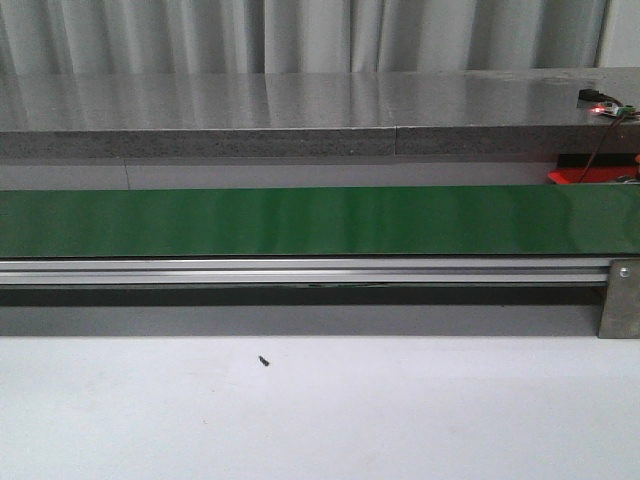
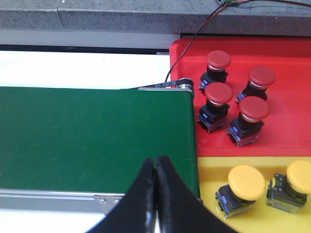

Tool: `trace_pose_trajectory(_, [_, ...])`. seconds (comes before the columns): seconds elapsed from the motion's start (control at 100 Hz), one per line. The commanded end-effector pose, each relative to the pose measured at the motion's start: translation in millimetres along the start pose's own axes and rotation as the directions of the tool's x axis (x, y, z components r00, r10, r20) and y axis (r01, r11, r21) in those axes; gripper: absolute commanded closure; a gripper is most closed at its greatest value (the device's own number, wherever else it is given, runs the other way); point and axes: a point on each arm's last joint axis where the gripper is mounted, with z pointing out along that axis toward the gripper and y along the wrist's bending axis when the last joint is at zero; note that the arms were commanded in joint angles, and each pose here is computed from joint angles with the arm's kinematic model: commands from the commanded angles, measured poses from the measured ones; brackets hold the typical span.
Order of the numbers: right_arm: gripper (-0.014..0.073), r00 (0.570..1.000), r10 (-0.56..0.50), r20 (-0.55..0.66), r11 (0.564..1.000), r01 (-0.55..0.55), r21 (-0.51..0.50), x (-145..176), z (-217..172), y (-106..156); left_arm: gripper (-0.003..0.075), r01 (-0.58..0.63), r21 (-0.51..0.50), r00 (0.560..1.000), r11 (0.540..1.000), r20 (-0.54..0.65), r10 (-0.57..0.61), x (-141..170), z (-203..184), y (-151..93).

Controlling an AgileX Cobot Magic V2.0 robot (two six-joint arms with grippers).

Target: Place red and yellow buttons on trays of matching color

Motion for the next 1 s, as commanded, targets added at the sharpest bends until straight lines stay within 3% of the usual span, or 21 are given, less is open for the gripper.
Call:
trace_pose_trajectory(0.0, [0.0655,0.99,0.001,0.142,1.0,-0.004,0.023,-10.1,-14.1,-1.3,0.074,0.008,-0.004,0.998,1.0,0.066,-0.007,5.4,-1.2,0.8])
trace_pose_trajectory(0.49, [0.0655,0.952,0.009,0.304,1.0,-0.017,0.022,35.3,-61.9,0.2,0.074,0.008,-0.004,0.998,1.0,0.066,-0.007,5.4,-1.2,0.8])
trace_pose_trajectory(0.99, [0.0655,0.9,0.039,0.434,0.999,-0.05,0.015,91.6,-63.3,-2.1,0.074,0.008,-0.004,0.998,1.0,0.066,-0.007,5.4,-1.2,0.8])
